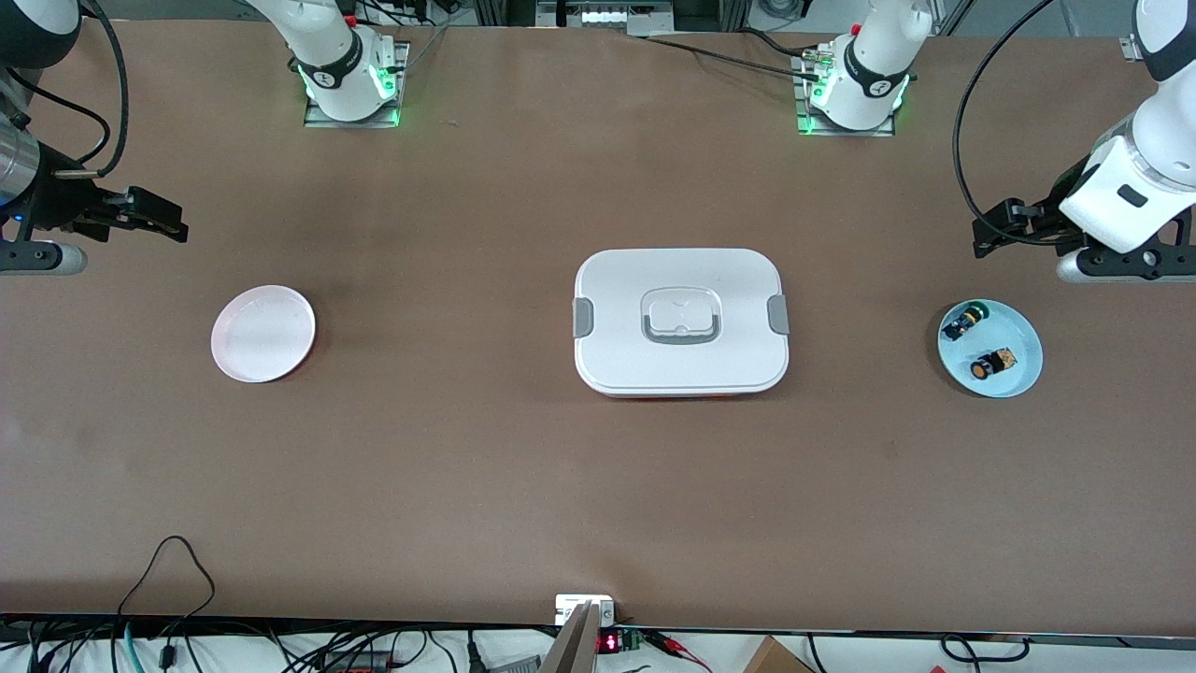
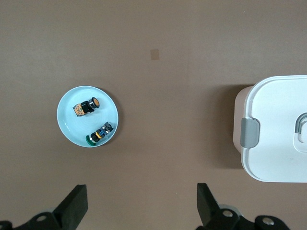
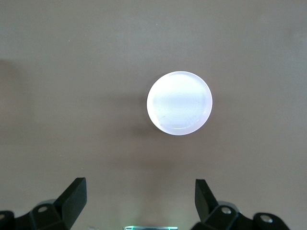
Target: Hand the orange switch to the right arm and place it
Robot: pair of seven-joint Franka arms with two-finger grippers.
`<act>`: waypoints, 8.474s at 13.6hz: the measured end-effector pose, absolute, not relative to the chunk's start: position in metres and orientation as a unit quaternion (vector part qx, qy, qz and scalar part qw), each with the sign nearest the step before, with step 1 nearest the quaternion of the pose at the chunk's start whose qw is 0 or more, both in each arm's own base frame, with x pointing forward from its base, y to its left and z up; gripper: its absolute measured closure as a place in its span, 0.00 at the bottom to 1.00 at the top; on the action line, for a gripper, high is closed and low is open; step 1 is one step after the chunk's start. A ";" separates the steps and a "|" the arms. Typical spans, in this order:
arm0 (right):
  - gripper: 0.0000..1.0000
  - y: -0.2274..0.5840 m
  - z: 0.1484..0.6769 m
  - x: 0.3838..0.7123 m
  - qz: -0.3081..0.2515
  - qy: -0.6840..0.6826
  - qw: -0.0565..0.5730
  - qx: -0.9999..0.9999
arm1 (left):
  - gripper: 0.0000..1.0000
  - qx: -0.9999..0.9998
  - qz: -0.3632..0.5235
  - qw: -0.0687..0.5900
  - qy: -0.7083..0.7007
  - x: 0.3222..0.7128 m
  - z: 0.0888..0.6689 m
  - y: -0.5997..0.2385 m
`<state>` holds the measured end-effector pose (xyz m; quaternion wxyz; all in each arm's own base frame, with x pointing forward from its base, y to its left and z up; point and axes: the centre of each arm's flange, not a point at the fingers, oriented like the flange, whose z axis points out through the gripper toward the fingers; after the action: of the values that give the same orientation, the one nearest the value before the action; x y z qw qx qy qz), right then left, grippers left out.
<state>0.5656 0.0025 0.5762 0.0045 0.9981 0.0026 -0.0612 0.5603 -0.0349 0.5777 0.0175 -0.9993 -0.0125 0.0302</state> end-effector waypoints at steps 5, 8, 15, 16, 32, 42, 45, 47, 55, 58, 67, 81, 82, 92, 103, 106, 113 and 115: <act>0.00 0.001 0.576 0.566 -0.061 0.001 0.004 0.998 | 0.00 -0.999 0.030 0.017 -0.012 0.560 0.578 -0.035; 0.00 0.001 0.576 0.566 -0.061 0.001 0.004 0.998 | 0.00 -0.999 0.031 0.017 -0.012 0.561 0.576 -0.035; 0.00 0.000 0.576 0.566 -0.061 0.001 0.004 0.998 | 0.00 -0.996 0.078 -0.009 -0.043 0.576 0.540 -0.009; 0.00 0.000 0.576 0.566 -0.061 0.001 0.005 0.998 | 0.00 -0.994 0.088 -0.010 -0.056 0.580 0.529 0.008; 0.00 0.000 0.577 0.566 -0.061 0.000 0.005 0.998 | 0.00 -0.993 0.016 -0.014 -0.116 0.593 0.244 0.160; 0.00 0.000 0.577 0.566 -0.061 0.001 0.005 0.998 | 0.00 -0.990 -0.008 -0.009 -0.138 0.560 0.176 0.183; 0.00 0.000 0.577 0.566 -0.061 0.001 0.005 0.998 | 0.00 -0.990 -0.021 -0.006 -0.138 0.561 0.165 0.183; 0.00 0.000 0.577 0.566 -0.061 0.001 0.005 0.998 | 0.00 -0.990 -0.024 -0.006 -0.138 0.561 0.162 0.183; 0.00 0.000 0.577 0.566 -0.061 0.001 0.005 0.998 | 0.25 -0.994 -0.015 -0.008 -0.108 0.568 0.172 0.184; 0.00 0.000 0.577 0.566 -0.061 0.001 0.005 0.998 | 0.25 -0.994 0.058 -0.029 -0.090 0.586 0.211 0.178; 0.00 0.002 0.576 0.566 -0.061 0.002 0.004 0.998 | 0.25 -0.968 0.196 -0.158 -0.010 0.634 0.360 0.046; 0.00 0.048 0.554 0.566 -0.102 0.046 -0.031 0.993 | 0.25 -0.836 0.016 -0.501 0.224 0.643 0.490 -0.213; 0.00 0.051 0.554 0.566 -0.102 0.046 -0.042 0.993 | 0.25 -0.826 -0.016 -0.510 0.242 0.641 0.493 -0.232; 0.00 0.068 0.539 0.573 -0.124 0.031 -0.175 0.976 | 0.25 -0.718 -0.257 -0.550 0.341 0.601 0.446 -0.337; 0.00 0.135 0.501 0.587 -0.187 0.022 -0.380 0.905 | 0.25 -0.708 -0.261 -0.544 0.366 0.591 0.434 -0.342; 0.00 0.143 0.481 0.586 -0.212 -0.006 -0.454 0.865 | 0.25 -0.709 -0.259 -0.544 0.366 0.590 0.431 -0.342; 0.00 0.167 0.413 0.564 -0.287 -0.096 -0.595 0.745 | 0.25 -0.710 -0.256 -0.544 0.366 0.589 0.429 -0.343; 0.00 0.190 0.400 0.555 -0.306 -0.099 -0.597 0.735 | 0.25 -0.710 -0.256 -0.544 0.366 0.588 0.429 -0.343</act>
<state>0.5552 0.1902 0.3997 -0.5969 0.7350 -0.0992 -0.3059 0.5883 -0.3429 0.4289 -0.5445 -0.7096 0.3665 -0.2562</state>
